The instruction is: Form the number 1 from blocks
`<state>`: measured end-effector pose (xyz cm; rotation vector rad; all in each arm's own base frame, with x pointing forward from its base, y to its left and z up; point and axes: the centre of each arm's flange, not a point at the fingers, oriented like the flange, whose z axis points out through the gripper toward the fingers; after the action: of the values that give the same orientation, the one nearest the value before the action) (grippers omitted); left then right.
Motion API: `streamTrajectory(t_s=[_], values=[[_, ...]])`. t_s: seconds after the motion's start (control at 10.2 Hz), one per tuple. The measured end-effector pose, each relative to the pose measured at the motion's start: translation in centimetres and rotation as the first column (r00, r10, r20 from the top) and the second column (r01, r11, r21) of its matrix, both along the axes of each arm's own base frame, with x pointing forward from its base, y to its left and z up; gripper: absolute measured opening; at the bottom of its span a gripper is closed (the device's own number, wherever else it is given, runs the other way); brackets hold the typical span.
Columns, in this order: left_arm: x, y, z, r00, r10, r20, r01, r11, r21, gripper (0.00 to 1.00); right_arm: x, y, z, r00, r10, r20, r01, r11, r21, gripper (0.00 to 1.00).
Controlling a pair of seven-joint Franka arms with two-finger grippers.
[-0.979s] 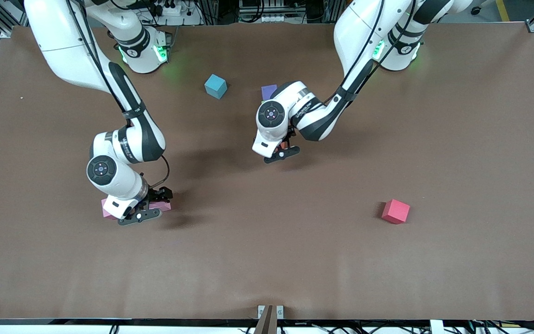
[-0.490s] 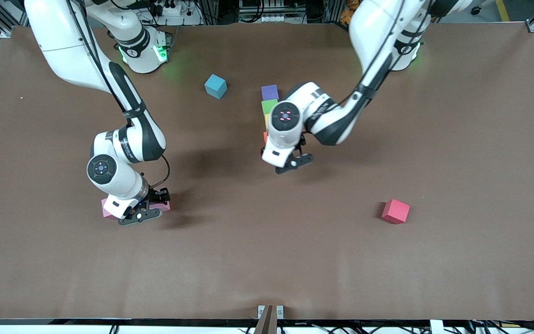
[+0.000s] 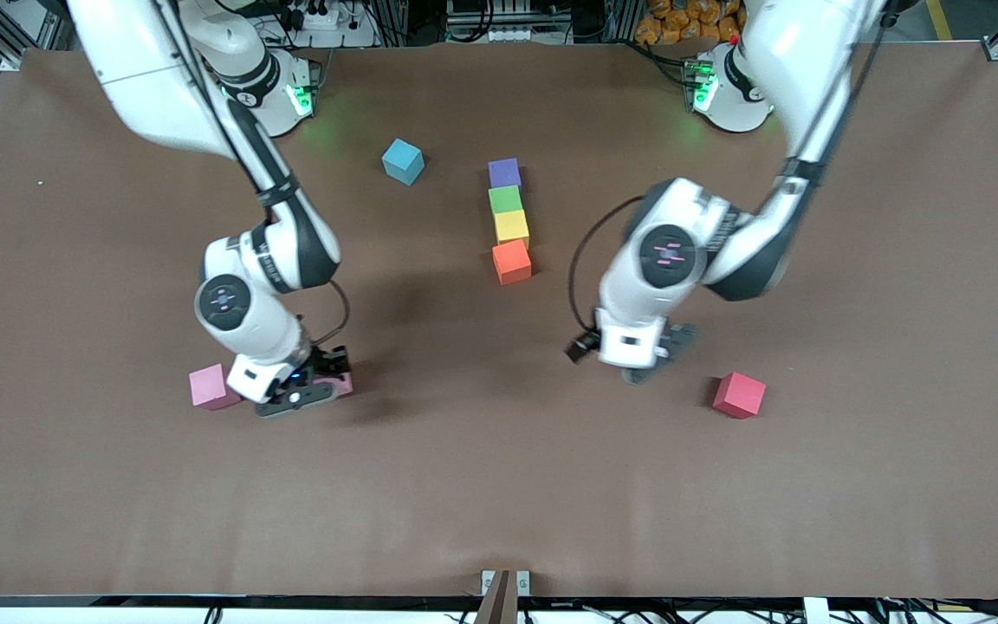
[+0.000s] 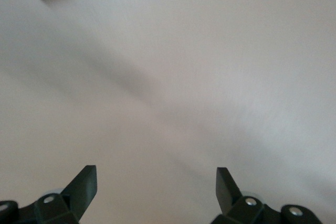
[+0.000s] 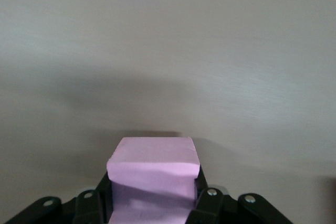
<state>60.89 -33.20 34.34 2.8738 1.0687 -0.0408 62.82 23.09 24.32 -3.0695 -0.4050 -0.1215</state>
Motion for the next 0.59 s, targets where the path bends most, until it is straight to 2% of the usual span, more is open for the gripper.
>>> streamTrajectory(t_s=[0.2, 0.29, 0.39, 0.59], values=[[2.5, 6.3, 3.9, 0.996, 0.062, 0.058, -0.064, 0.997, 0.041, 1.00, -2.0, 7.8, 2.1, 1.000, -0.022, 0.000, 0.022, 1.000, 0.020, 0.59], [3.5, 9.4, 5.1, 0.994, 0.060, 0.088, -0.067, 0.994, 0.081, 1.00, -3.8, 11.8, 2.8, 1.000, -0.025, -0.002, 0.025, 0.999, 0.028, 0.59], [4.3, 12.3, 5.7, 0.995, 0.028, 0.094, -0.039, 0.993, 0.115, 1.00, -6.0, 15.7, 3.1, 1.000, -0.023, -0.010, 0.023, 0.999, 0.031, 0.59], [5.2, 17.1, 5.9, 0.995, -0.075, 0.064, 0.065, 0.987, 0.147, 1.00, -10.4, 21.8, 3.3, 0.999, -0.027, -0.038, 0.028, 0.999, 0.023, 0.59]])
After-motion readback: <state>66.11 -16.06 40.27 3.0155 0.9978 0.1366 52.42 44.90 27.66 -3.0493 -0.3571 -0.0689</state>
